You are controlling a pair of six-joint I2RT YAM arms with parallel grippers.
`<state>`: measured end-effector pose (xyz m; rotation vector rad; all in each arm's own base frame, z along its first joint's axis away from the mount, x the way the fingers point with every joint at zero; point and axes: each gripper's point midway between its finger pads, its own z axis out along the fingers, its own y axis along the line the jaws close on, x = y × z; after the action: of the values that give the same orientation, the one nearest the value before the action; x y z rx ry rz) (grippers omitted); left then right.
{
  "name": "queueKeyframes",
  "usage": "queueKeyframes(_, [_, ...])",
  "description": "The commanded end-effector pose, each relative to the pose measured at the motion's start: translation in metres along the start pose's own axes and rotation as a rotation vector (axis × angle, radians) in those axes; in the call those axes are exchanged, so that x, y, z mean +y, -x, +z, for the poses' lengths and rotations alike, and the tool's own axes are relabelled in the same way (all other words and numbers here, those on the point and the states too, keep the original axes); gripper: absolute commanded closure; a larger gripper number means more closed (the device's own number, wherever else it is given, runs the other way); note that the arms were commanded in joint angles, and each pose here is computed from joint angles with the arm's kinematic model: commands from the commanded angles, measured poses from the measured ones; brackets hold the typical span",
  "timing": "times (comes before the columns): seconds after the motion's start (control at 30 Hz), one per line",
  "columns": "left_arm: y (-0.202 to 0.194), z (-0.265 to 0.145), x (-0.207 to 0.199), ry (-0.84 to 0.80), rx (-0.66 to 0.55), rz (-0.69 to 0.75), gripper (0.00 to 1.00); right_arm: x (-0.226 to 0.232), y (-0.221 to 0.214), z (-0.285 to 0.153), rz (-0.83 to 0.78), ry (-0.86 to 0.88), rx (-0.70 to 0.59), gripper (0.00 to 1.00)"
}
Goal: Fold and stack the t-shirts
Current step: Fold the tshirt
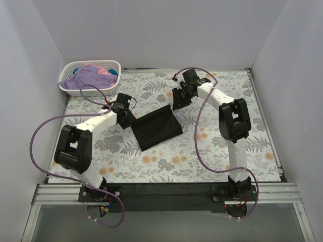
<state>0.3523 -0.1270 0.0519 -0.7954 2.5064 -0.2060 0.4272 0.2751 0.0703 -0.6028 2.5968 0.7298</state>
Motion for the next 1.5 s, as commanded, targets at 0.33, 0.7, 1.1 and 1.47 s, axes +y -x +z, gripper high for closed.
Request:
queueKeyframes(0.33, [-0.004,-0.076,-0.052,-0.454,-0.102,0.011,0.61,0.089,0.014,-0.059,-0.060,0.568,-0.277,0.55])
queueKeyframes(0.7, [0.023,-0.014,-0.067,-0.493,-0.082,-0.145,0.88,0.077,0.038,0.003,0.060,0.720,-0.264,0.56])
queueKeyframes(1.1, [0.034,0.044,-0.033,-0.391,-0.014,-0.239,0.91,0.033,0.065,0.032,0.190,0.682,-0.315,0.57])
queueKeyframes(1.47, [0.029,-0.060,-0.060,-0.592,-0.072,-0.186,0.78,0.079,0.012,-0.055,0.214,0.689,-0.351,0.56])
